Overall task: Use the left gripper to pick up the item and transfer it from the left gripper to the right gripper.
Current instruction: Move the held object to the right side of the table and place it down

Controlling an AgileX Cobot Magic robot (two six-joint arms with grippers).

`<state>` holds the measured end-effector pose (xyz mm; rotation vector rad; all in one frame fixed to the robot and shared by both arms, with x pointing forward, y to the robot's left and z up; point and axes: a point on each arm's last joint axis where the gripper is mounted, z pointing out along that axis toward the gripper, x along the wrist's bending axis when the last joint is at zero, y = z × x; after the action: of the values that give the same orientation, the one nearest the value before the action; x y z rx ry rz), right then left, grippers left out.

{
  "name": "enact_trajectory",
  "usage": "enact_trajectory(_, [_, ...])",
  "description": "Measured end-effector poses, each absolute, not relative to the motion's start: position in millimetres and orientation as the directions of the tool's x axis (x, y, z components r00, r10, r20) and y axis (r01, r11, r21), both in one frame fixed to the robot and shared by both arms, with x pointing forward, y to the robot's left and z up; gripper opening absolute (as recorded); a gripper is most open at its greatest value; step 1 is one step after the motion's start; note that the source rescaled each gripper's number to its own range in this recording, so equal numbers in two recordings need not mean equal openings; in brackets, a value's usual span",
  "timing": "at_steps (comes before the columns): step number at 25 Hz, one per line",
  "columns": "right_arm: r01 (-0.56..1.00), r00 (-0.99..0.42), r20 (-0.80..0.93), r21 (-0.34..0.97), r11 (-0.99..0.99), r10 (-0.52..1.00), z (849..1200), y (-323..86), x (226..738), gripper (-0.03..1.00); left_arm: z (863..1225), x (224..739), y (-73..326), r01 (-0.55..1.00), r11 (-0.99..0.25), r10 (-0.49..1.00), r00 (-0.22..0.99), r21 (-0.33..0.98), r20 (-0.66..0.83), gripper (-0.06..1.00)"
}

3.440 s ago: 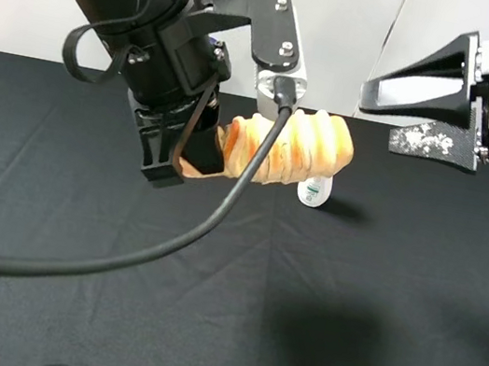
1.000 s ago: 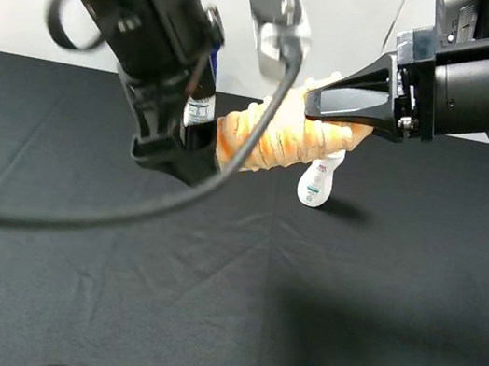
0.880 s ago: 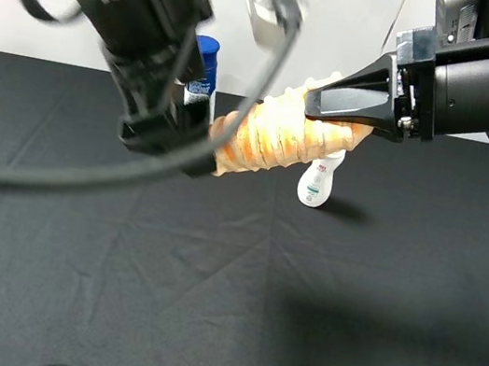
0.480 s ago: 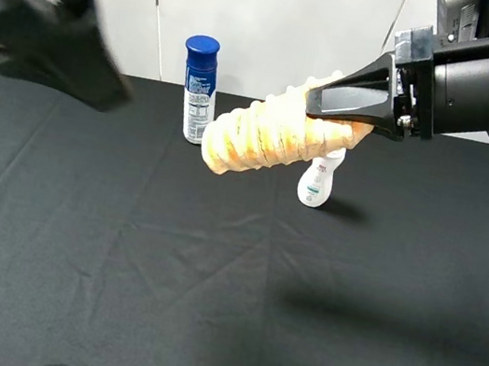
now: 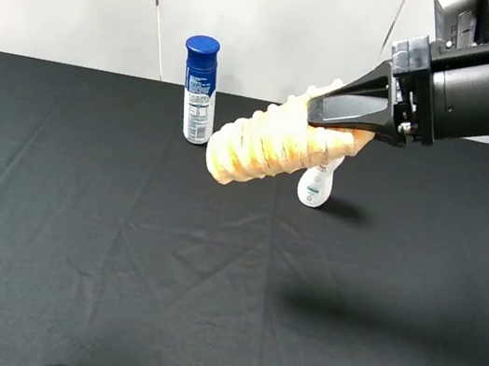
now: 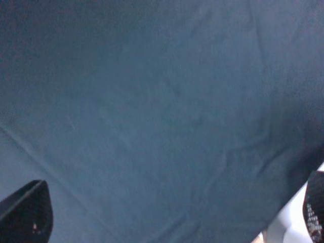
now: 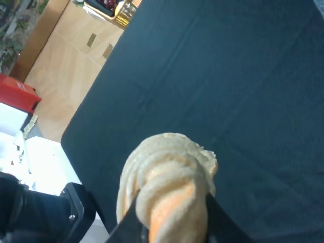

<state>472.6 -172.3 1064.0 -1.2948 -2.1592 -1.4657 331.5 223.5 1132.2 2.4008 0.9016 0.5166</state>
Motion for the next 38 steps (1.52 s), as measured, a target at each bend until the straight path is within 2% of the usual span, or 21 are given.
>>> enact_trajectory(5, [0.761, -0.589, 0.597, 0.637, 0.123, 0.545, 1063, -173, 473, 0.01, 1090, 301, 255, 0.517, -0.581, 0.731, 0.671, 0.629, 0.123, 1.00])
enact_trajectory(8, [0.761, -0.589, 0.597, 0.637, 0.123, 0.545, 1063, -173, 473, 0.01, 1077, 286, 270, 0.506, -0.527, 0.750, 0.654, 0.683, 0.095, 1.00])
enact_trajectory(16, [0.764, -0.579, 0.596, 0.636, 0.113, 0.556, 1063, -173, 474, 0.01, 1073, 256, 296, 0.410, -0.388, 0.756, 0.654, 0.825, 0.030, 1.00])
enact_trajectory(21, [0.778, -0.542, 0.607, 0.623, 0.075, 0.581, 1062, -175, 477, 0.01, 1050, 256, 292, 0.439, -0.407, 0.741, 0.671, 0.801, 0.009, 1.00])
enact_trajectory(33, [0.773, -0.545, 0.581, 0.628, 0.094, 0.605, 1060, -176, 477, 0.01, 1050, 256, 291, 0.431, -0.410, 0.732, 0.681, 0.804, 0.008, 1.00])
enact_trajectory(38, [0.789, -0.523, 0.571, 0.604, 0.107, 0.632, 1057, -178, 477, 0.00, 1050, 256, 292, 0.465, -0.370, 0.789, 0.614, 0.804, 0.008, 1.00])
